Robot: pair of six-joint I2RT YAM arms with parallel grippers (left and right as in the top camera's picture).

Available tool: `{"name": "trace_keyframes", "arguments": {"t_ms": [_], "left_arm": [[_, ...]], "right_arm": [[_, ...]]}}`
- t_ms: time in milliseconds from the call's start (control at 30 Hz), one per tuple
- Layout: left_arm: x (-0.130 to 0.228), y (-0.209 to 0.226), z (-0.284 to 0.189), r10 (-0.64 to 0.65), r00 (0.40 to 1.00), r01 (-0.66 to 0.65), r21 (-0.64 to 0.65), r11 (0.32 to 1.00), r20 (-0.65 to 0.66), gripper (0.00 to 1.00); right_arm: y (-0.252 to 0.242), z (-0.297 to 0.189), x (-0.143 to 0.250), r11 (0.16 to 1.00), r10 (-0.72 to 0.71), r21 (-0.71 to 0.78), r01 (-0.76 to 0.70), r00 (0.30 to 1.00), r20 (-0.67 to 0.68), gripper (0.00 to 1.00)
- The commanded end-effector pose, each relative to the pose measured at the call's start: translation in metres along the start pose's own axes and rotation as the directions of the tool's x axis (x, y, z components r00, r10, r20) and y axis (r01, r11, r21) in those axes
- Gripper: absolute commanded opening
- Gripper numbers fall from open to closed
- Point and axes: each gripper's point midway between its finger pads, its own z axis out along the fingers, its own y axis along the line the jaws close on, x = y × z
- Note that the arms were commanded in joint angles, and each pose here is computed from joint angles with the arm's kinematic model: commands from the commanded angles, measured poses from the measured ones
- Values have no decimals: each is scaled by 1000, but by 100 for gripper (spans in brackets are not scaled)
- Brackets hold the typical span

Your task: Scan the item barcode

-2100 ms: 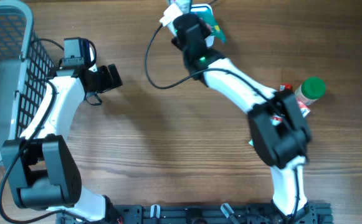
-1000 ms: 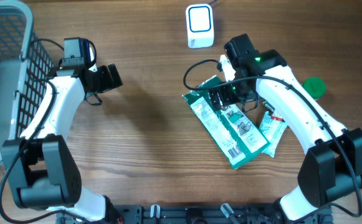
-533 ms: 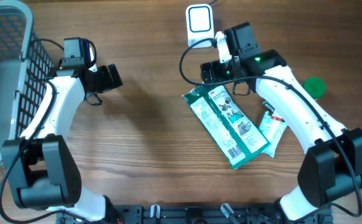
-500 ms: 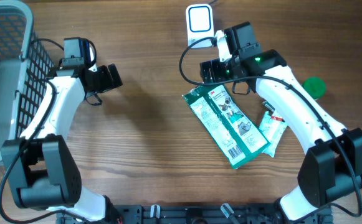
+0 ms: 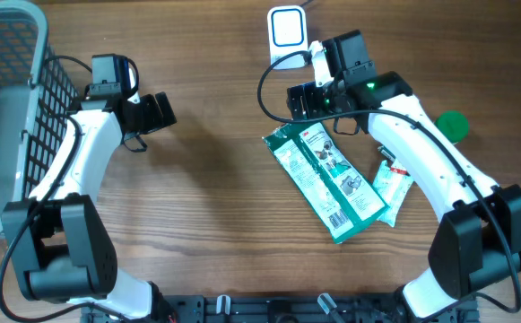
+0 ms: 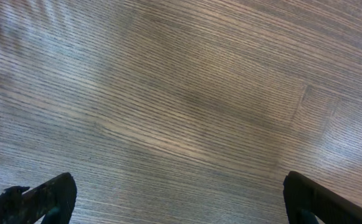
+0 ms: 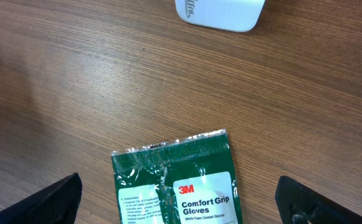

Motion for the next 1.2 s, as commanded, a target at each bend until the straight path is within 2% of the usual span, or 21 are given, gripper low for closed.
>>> {"name": "trace_keyframes", "arguments": {"t_ms": [0, 133, 333, 467, 600, 733, 933, 1067, 1167], "left_arm": [[0, 3, 2, 5, 1000, -5, 0, 1000, -6, 100], [0, 3, 2, 5, 1000, -5, 0, 1000, -6, 100], [0, 3, 2, 5, 1000, -5, 0, 1000, -6, 100], [0, 3, 2, 5, 1000, -5, 0, 1000, -6, 100], [0, 3, 2, 5, 1000, -5, 0, 1000, -6, 100], [0, 3, 2, 5, 1000, -5, 0, 1000, -6, 100], [0, 3, 2, 5, 1000, -5, 0, 1000, -6, 100], [0, 3, 2, 5, 1000, -5, 0, 1000, -6, 100], [0, 3, 2, 5, 1000, -5, 0, 1000, -6, 100]], "right_arm": [[3, -4, -2, 1000, 8, -17, -7, 1000, 13, 100], [8, -39, -19, 1000, -2, -24, 4, 995, 101, 100], [21, -128, -46, 999, -23, -37, 36, 949, 314, 100], [30, -213, -55, 997, -54, -26, 77, 866, 497, 100], [16, -283, -47, 996, -81, 80, 39, 776, 626, 100], [1, -349, -18, 988, -82, 152, -40, 691, 718, 100], [-21, -413, 56, 967, -68, 205, -149, 627, 776, 100], [-30, -434, 104, 941, -78, 243, -237, 547, 834, 100], [-35, -424, 128, 925, -82, 262, -276, 530, 844, 100]]}}
